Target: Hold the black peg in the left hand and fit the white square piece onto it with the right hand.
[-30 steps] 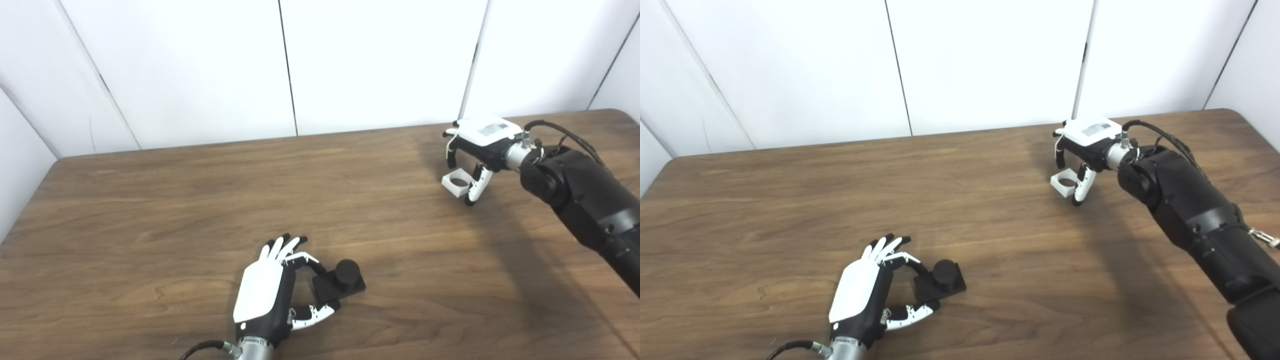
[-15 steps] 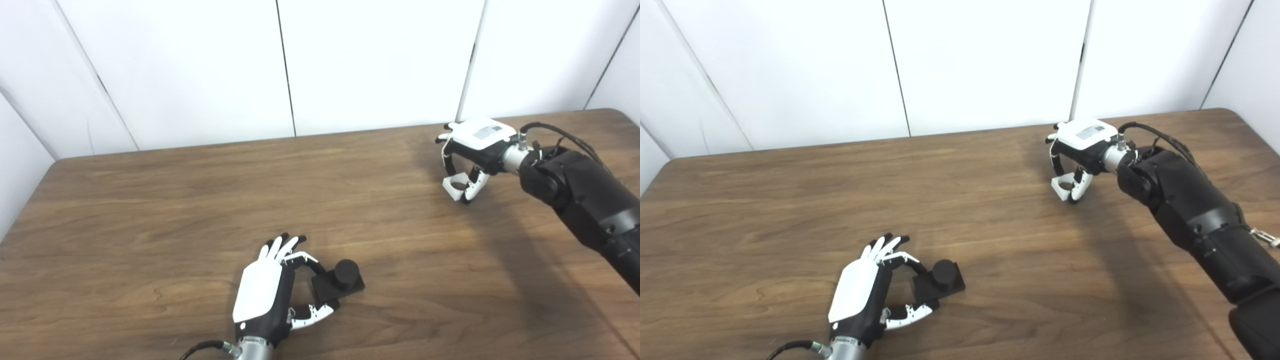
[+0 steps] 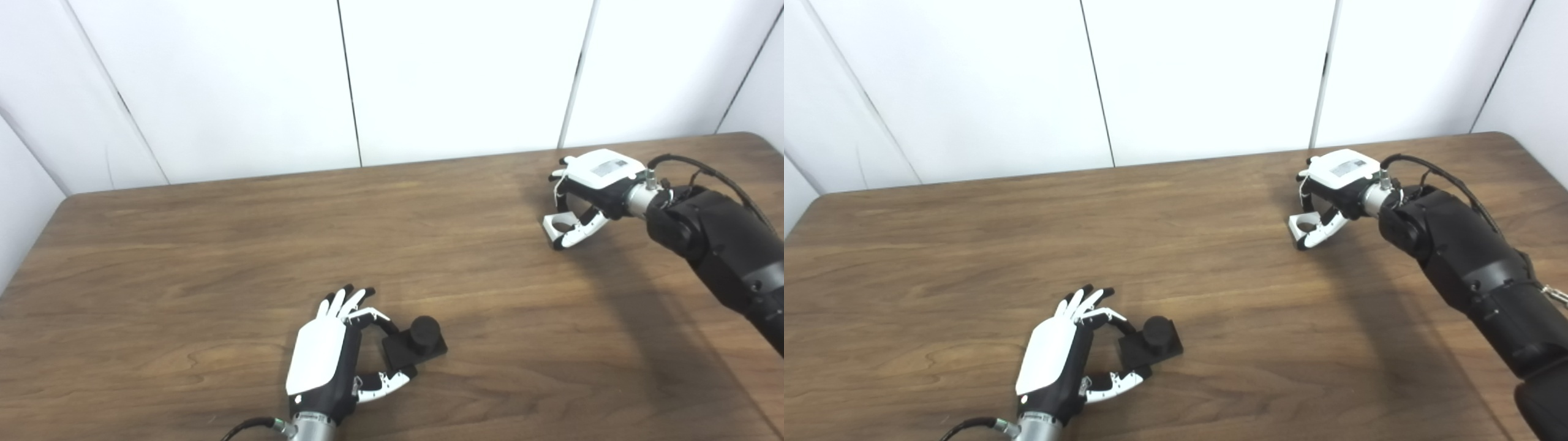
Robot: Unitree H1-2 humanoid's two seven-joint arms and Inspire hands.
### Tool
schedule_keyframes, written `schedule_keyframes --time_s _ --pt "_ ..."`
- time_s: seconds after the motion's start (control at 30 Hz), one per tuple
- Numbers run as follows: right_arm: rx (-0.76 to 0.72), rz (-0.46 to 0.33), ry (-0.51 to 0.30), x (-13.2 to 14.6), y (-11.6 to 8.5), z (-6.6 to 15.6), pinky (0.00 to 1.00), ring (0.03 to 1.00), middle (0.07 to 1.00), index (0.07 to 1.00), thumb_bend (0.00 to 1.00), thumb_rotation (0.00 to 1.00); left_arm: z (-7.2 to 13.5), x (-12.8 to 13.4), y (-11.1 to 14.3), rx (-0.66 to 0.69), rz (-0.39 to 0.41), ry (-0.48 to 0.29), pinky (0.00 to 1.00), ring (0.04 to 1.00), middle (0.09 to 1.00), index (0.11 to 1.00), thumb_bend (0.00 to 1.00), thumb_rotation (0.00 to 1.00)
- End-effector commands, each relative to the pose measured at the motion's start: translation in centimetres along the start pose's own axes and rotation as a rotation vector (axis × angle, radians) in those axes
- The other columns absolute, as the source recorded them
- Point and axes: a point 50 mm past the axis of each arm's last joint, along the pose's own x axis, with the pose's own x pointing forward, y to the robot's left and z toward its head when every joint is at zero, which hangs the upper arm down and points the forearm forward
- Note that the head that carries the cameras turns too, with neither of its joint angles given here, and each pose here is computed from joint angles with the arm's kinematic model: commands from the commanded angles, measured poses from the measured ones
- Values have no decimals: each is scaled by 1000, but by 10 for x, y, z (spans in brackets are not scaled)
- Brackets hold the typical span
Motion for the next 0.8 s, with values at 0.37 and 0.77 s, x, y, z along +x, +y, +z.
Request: schedule_keyframes --time_s 0.37,0.77 --pt "19 -58 -31 -4 -16 10 916 1000 920 580 748 604 6 1 -7 -35 9 8 998 977 903 508 536 135" --pt "49 -68 -33 -1 -17 9 922 1000 915 517 653 287 6 2 -6 -36 7 7 1000 984 905 506 524 155"
